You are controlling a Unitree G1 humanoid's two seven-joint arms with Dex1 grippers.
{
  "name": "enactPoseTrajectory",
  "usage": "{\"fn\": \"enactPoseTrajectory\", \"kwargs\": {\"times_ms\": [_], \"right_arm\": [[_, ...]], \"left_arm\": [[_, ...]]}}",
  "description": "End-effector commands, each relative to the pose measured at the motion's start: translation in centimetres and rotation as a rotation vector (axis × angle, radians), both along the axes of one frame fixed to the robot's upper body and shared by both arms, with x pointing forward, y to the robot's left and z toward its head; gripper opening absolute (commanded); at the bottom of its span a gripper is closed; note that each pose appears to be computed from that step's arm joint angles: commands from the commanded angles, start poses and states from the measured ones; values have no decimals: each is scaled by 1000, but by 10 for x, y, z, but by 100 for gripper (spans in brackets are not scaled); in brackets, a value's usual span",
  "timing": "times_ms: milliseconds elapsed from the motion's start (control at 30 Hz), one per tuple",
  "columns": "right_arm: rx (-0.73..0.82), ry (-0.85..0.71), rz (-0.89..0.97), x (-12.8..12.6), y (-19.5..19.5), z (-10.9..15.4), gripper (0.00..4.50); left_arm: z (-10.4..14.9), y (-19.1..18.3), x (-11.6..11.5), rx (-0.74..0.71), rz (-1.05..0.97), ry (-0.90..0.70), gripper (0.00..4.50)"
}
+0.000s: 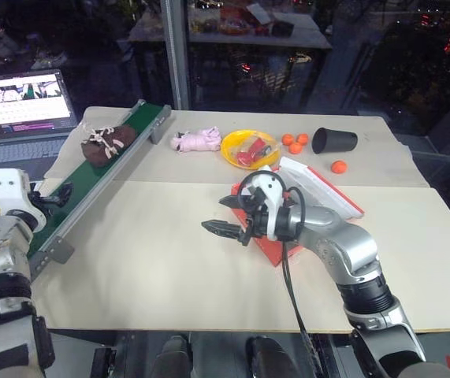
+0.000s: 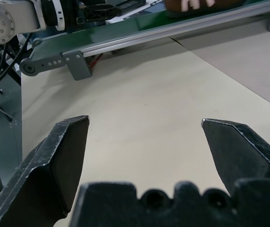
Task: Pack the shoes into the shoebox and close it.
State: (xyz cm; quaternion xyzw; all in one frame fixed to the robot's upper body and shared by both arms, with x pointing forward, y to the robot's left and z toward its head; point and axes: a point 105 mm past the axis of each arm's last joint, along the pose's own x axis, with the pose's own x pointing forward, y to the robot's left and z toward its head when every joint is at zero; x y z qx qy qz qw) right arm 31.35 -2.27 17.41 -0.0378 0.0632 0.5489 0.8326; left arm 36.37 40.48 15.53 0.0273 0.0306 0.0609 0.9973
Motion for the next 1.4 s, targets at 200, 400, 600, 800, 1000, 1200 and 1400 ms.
{"fn": "enactPoseTrajectory", "kwargs": {"times_ms": [200,400,600,800,1000,1200,1400], "right_arm": [[47,-69,41,-8,4,20,450],[40,-90,36,-8,-2,25,450],[32,-95,23,-8,-8,27,450],[11,-106,-7,-6,-15,30,450],[19,-104,-26,-4,-19,35,450],[273,-4,-80,7,-23,67,450],[673,166,-163,29,-40,117,450]], "left_arm": [[9,-2,4,5,-101,-16,441],[2,-5,4,4,-132,11,441],[-4,-5,4,18,-128,35,441],[-16,-11,5,2,-152,85,382],[-11,-51,24,-5,-311,58,244],[49,-136,49,-44,-592,-144,240],[105,-256,42,-110,-854,-295,240]]}}
